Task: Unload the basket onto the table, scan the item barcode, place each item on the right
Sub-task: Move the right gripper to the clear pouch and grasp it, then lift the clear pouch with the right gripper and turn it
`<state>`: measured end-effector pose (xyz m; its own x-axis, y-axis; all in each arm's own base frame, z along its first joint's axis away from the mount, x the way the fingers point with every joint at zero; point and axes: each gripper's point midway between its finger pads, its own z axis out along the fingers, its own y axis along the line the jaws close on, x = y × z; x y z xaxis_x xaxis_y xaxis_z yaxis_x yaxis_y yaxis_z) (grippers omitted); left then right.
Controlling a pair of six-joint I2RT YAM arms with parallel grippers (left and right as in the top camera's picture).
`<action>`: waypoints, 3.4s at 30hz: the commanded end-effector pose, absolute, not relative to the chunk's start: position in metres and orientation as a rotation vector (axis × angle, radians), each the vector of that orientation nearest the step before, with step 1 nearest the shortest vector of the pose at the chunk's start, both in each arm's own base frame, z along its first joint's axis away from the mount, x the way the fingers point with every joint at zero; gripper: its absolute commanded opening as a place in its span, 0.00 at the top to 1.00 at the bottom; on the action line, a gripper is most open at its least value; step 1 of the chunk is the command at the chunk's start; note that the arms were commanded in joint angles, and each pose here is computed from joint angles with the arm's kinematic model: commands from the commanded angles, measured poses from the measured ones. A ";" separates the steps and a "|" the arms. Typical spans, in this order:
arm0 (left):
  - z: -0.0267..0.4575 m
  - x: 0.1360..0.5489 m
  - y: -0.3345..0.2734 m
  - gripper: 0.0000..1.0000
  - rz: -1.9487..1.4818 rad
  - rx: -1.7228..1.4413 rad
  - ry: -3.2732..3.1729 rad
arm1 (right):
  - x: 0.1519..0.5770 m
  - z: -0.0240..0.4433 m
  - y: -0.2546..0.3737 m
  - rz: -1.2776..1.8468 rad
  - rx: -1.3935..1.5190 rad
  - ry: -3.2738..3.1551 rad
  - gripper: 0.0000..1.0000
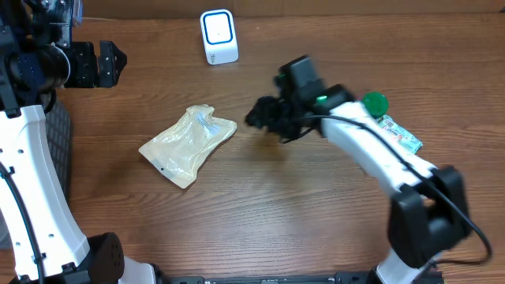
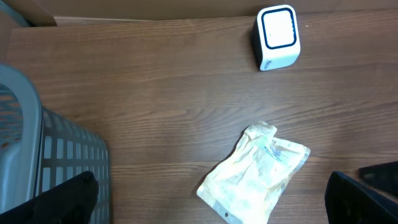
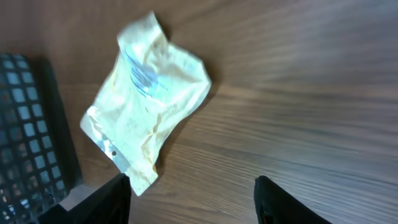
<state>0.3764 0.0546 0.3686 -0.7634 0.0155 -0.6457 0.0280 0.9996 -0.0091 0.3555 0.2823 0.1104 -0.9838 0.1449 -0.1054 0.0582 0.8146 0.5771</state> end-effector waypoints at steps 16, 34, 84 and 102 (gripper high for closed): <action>0.370 0.376 0.054 0.00 -0.028 0.049 2.432 | 0.315 0.027 0.406 1.035 0.014 2.874 0.30; 0.370 0.376 0.054 0.01 -0.028 0.049 2.432 | 0.335 -0.050 0.426 0.894 0.112 2.763 0.27; 0.370 0.376 0.054 0.00 -0.028 0.049 2.432 | 0.349 0.122 0.151 -0.877 -0.217 2.628 0.96; 0.370 0.376 0.054 0.00 -0.028 0.049 2.432 | 0.268 0.065 0.308 -0.525 -0.925 2.619 0.20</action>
